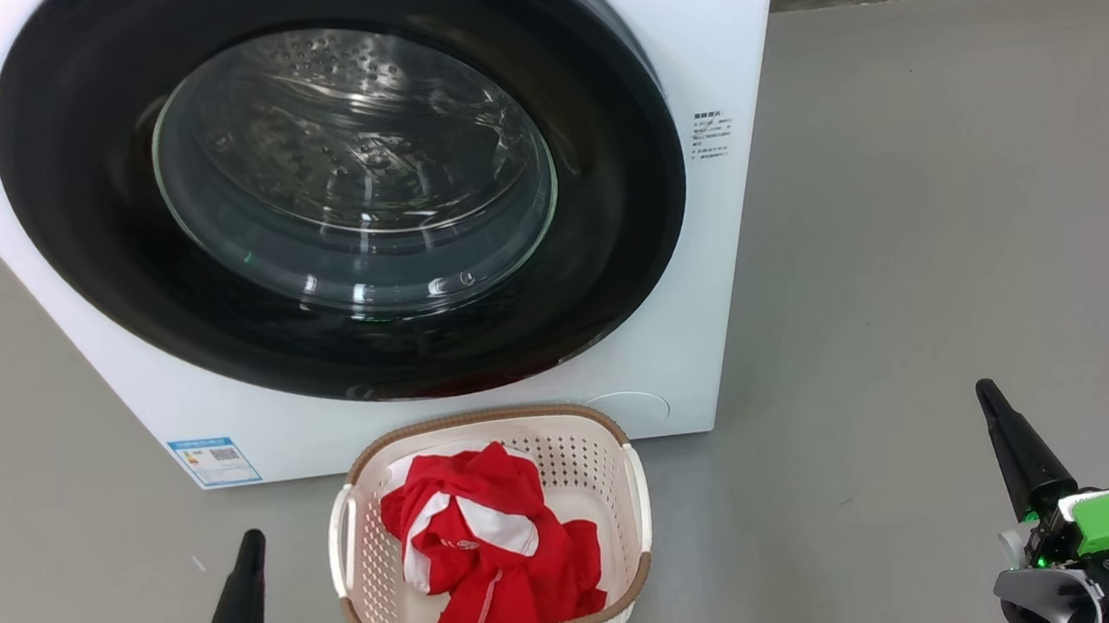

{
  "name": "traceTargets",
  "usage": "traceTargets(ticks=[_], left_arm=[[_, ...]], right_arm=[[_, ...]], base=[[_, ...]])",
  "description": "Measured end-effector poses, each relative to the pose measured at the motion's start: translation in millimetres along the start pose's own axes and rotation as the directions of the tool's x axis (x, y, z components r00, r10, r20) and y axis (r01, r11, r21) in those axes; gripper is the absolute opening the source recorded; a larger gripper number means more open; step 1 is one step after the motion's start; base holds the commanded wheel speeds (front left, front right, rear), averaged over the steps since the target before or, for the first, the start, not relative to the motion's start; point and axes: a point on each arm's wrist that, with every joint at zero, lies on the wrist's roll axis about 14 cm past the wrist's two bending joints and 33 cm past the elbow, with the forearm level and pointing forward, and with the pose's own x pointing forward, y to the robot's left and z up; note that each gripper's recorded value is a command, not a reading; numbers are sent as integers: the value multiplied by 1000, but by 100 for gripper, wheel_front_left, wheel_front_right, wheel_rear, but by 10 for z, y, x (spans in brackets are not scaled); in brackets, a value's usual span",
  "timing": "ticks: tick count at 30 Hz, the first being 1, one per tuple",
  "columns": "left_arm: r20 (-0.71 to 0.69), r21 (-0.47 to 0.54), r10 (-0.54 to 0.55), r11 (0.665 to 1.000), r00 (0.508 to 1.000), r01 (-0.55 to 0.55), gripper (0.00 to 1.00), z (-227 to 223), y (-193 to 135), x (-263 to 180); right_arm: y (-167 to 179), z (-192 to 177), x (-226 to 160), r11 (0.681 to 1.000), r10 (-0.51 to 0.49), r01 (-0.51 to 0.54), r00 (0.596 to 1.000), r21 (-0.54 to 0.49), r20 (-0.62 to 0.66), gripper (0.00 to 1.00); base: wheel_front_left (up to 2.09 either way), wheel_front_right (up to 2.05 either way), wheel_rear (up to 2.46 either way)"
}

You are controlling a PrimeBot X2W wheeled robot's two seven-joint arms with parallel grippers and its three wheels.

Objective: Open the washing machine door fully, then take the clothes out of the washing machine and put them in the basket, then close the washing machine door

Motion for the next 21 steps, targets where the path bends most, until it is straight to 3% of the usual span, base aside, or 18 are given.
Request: traceTargets(ticks=[21], left_arm=[[0, 0, 0, 1000, 1000, 0, 0, 0, -1, 0]], right_arm=[[0, 0, 0, 1000, 0, 0, 1000, 0, 0, 0]], base=[[0, 0, 0]])
